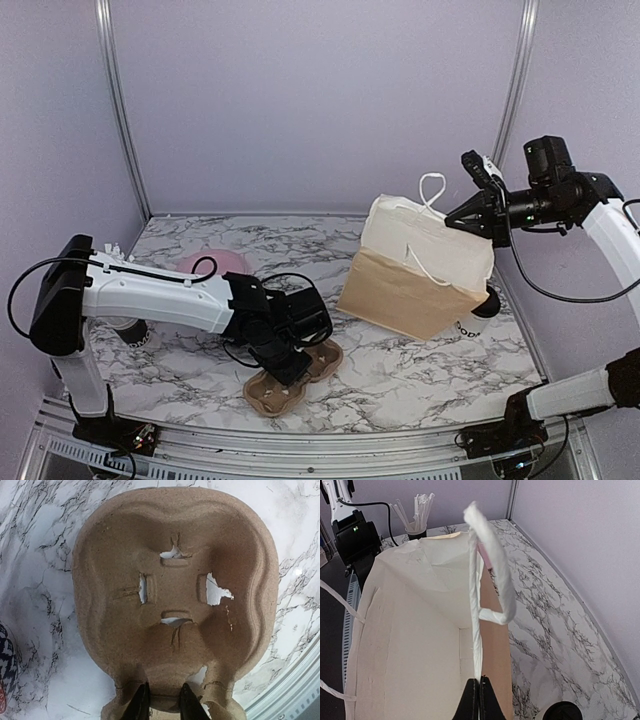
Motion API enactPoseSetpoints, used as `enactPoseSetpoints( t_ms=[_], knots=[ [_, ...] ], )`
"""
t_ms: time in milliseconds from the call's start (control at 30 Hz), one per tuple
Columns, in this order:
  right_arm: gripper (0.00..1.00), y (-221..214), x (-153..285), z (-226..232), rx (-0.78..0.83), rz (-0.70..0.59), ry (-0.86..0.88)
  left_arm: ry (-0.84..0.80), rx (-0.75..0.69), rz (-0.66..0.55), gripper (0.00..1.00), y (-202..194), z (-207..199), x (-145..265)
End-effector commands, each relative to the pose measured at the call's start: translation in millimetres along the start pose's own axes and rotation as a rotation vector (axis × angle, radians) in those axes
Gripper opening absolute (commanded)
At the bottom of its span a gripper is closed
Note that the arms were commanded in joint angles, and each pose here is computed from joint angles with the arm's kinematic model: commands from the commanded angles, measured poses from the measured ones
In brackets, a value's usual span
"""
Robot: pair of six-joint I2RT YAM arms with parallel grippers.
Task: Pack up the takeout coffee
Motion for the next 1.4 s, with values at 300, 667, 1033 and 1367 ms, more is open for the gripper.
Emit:
enactPoseSetpoints(
  t_ms=[300,667,1033,1367],
  knots=[
    [0.0,-0.8,-26.8,23.3,0.036,0.048,0.088,0.019,0.115,-0.285,0.19,3.2,25.6,115.0],
    [0.0,-3.8,-59.6,43.9,0.042,0.097,0.201,0.132,0.177,-0.745,0.2,-1.2,73.5,286.4],
    [0.0,-0.7,-84.3,54.7,0.001,0.114,0.351,-0.139,-0.218,-1.015,0.2,38.5,13.8,345.4],
    [0.0,-4.6,-92.4,75.0,0.02,0.139,0.425,-0.279,-0.484,-1.09,0.2,84.5,-32.8,331.5]
  ],
)
Point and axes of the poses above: each gripper's point midway between its finger pads, its own x axis back along the fingers, its own z axis along the line the jaws close on, y = z × x, the point moved 6 cm from there along x, back along the fingers, and after that the axes turned 8 degrees about -x, right-handed, at the moved point
